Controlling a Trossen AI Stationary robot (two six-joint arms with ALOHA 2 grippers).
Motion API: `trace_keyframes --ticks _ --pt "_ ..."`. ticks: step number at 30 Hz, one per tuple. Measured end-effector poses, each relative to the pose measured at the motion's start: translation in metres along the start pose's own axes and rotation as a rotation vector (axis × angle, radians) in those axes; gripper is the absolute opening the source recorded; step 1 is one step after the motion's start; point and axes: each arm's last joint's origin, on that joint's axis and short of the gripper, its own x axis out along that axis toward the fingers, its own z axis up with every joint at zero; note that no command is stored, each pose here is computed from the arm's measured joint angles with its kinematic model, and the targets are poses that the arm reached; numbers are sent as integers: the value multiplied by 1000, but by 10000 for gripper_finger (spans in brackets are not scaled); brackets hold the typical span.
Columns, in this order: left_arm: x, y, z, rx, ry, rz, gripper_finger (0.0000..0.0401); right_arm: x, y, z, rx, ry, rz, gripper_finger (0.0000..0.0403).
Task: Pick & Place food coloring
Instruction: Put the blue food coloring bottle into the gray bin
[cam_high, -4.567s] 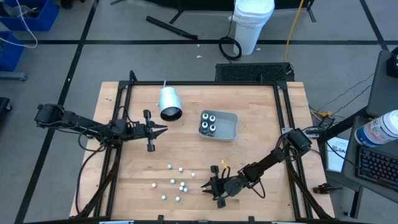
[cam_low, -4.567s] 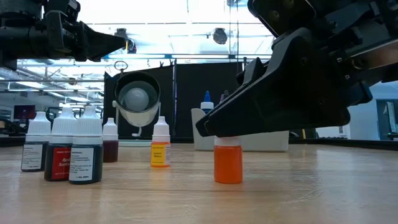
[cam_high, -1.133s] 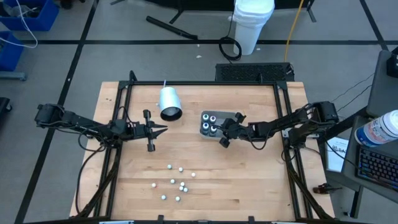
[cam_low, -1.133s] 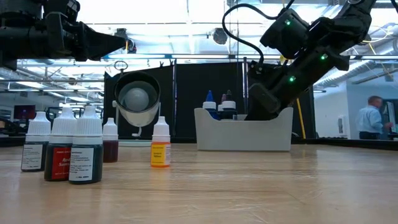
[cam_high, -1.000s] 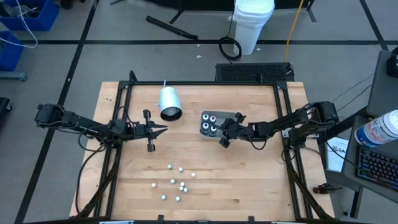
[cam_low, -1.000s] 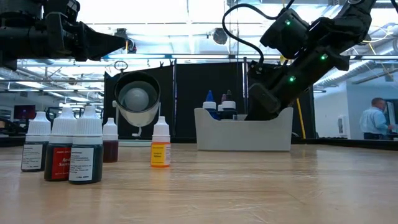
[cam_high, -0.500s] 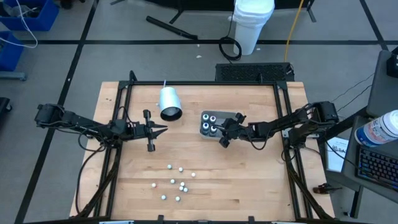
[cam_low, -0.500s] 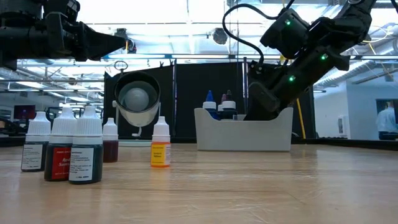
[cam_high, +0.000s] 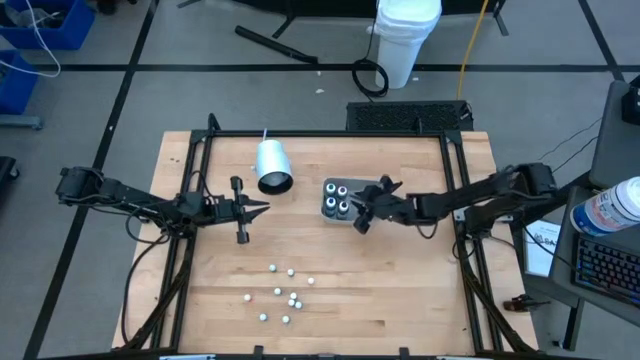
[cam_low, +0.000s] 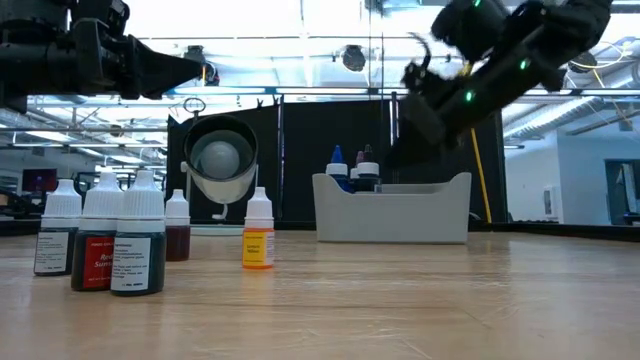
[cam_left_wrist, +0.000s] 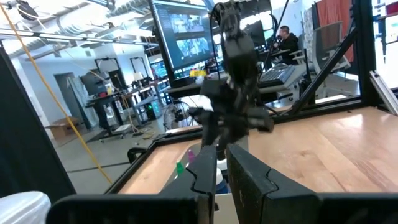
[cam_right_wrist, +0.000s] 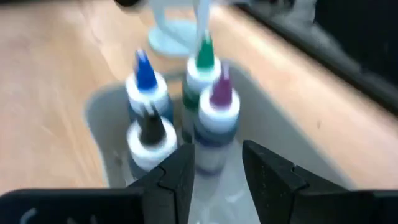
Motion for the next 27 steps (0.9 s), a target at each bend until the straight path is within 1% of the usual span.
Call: trace_keyframes --ticks 3,5,8,11,13,15,18,21,24,27 --pt "0 0 -1 2 11 -3 47 -19 4 13 -35 -83 27 125" --pt "0 -1 -2 4 20 -6 47 -35 12 20 -84 -149 49 116" --pt "0 -1 -2 4 25 -8 47 -62 30 26 -177 -252 104 86" --pt "0 -1 -2 4 25 -8 47 -87 49 25 -253 -326 206 45" --pt "0 -1 -2 4 25 -7 47 -99 60 20 -272 -367 276 17" --pt "0 -1 -2 4 25 -8 47 -107 69 12 -287 -401 333 5" --pt "0 -1 -2 -9 25 -7 47 -113 78 -1 -279 -457 387 8" --pt "0 -1 -2 -31 25 -6 47 -115 84 -14 -287 -492 395 2" --pt "0 -1 -2 -31 24 -7 47 -115 85 -31 -319 -475 409 2" --pt "0 -1 -2 -31 25 -7 47 -118 80 -46 -306 -495 438 1"
